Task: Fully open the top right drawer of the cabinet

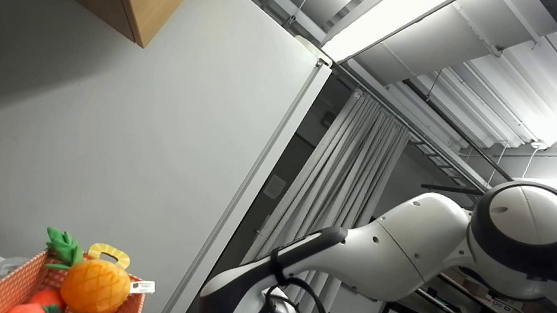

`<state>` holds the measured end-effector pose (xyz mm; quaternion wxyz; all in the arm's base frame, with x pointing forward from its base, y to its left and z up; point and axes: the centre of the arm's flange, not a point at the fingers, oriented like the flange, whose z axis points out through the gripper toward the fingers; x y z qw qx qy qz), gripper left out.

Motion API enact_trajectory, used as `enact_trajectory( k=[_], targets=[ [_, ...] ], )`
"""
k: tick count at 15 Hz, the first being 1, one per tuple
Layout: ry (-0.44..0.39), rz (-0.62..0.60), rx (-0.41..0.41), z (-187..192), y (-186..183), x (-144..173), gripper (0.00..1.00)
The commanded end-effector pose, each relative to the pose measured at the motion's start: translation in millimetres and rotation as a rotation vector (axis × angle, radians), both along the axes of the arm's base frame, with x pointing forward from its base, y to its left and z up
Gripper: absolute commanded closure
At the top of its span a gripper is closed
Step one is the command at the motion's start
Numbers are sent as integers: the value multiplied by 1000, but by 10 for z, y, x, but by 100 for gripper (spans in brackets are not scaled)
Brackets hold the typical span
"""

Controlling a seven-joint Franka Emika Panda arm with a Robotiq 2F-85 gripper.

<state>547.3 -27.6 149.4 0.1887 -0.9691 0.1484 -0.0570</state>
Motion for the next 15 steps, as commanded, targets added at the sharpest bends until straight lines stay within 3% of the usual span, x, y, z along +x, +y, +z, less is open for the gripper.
enact_trajectory(
  k=[1,8,15],
  targets=[
    [-35,-6,30,-196,-40,27,0],
    [-21,1,61,-482,-63,20,0],
    [-16,-9,55,-522,-192,15,0]
  ],
)
